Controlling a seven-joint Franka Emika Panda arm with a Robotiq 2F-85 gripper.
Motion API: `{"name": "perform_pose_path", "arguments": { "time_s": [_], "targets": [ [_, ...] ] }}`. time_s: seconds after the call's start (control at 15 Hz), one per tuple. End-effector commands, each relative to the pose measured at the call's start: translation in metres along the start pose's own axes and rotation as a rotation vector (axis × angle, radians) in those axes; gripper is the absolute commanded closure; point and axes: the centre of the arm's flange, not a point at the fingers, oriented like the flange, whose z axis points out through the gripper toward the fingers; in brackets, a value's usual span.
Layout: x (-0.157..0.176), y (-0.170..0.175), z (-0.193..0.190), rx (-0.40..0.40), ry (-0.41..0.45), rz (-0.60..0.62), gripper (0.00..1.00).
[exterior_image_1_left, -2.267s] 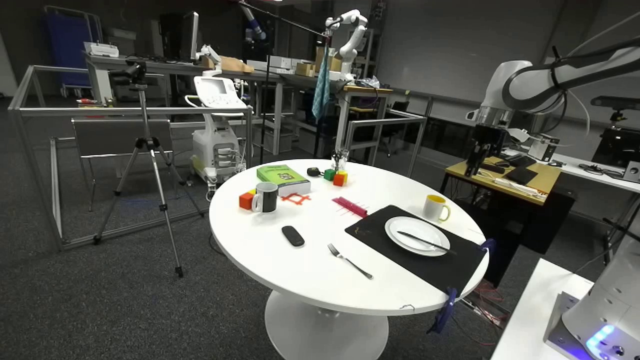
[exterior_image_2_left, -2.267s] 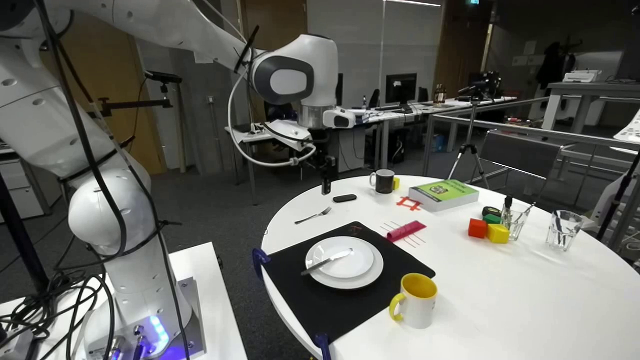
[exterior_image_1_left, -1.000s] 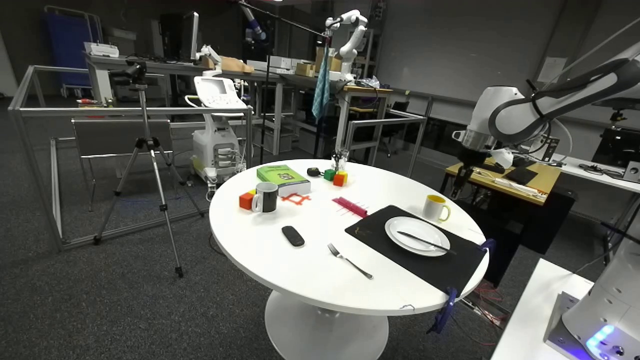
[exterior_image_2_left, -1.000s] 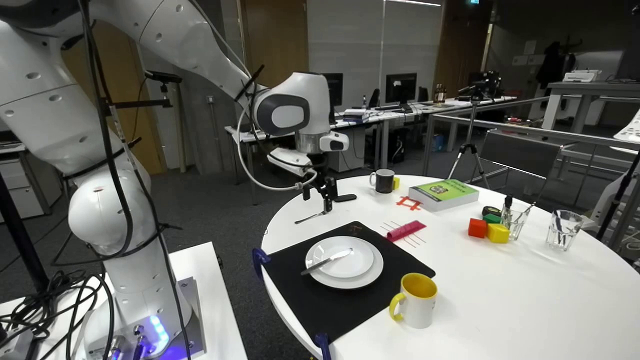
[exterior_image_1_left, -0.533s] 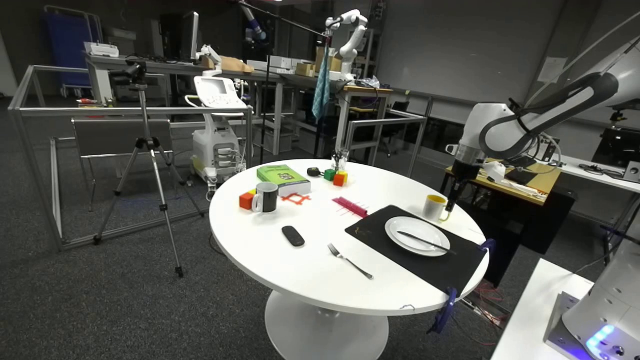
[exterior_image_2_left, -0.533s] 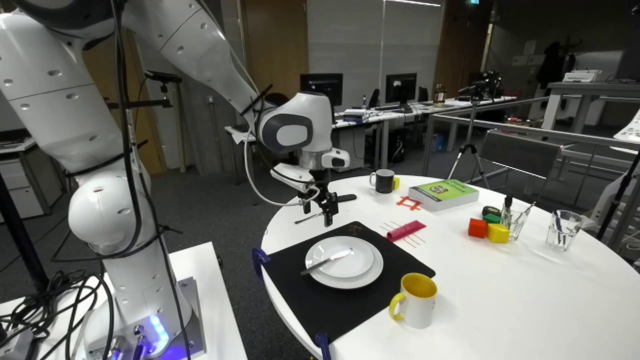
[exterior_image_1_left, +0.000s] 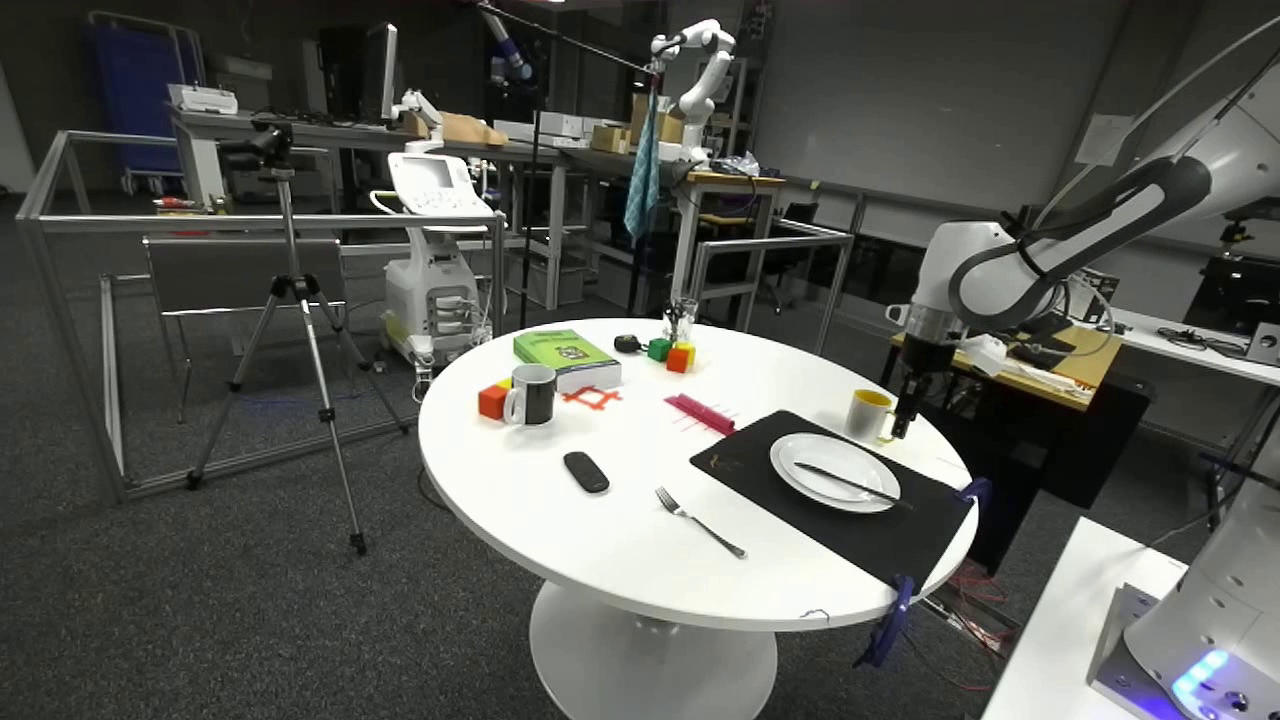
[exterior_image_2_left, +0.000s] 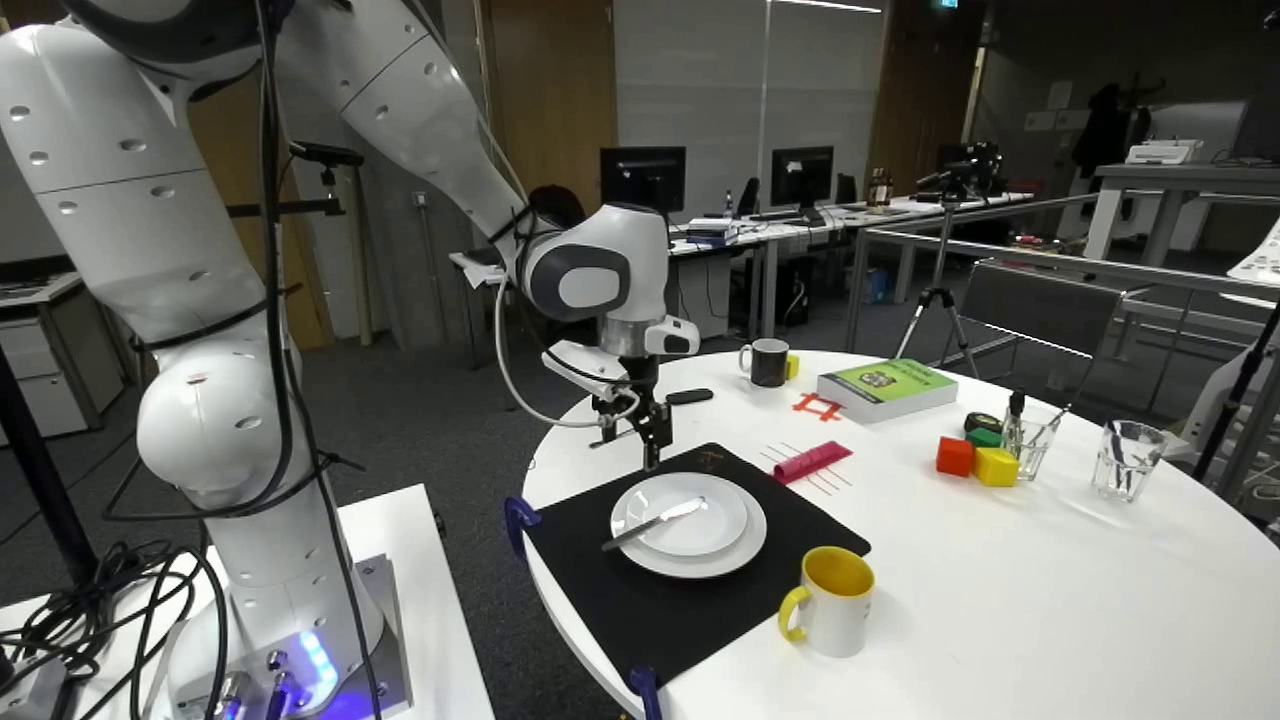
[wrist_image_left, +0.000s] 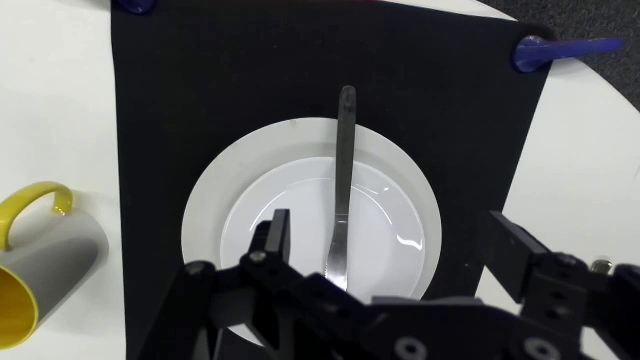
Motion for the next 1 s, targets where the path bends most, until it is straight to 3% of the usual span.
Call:
{"name": "perform_pose_path", "arguments": {
  "time_s": [0.0,0.47,0.93],
  "targets": [
    [0.000,0.000,0.000,0.000,0.000,0.000,0.00],
    [0.007,0.000,0.005,-0.028,0.042,0.030,0.00],
    [0.019,-0.001,0.034,-0.030,0.003,0.036,0.00]
  ]
}}
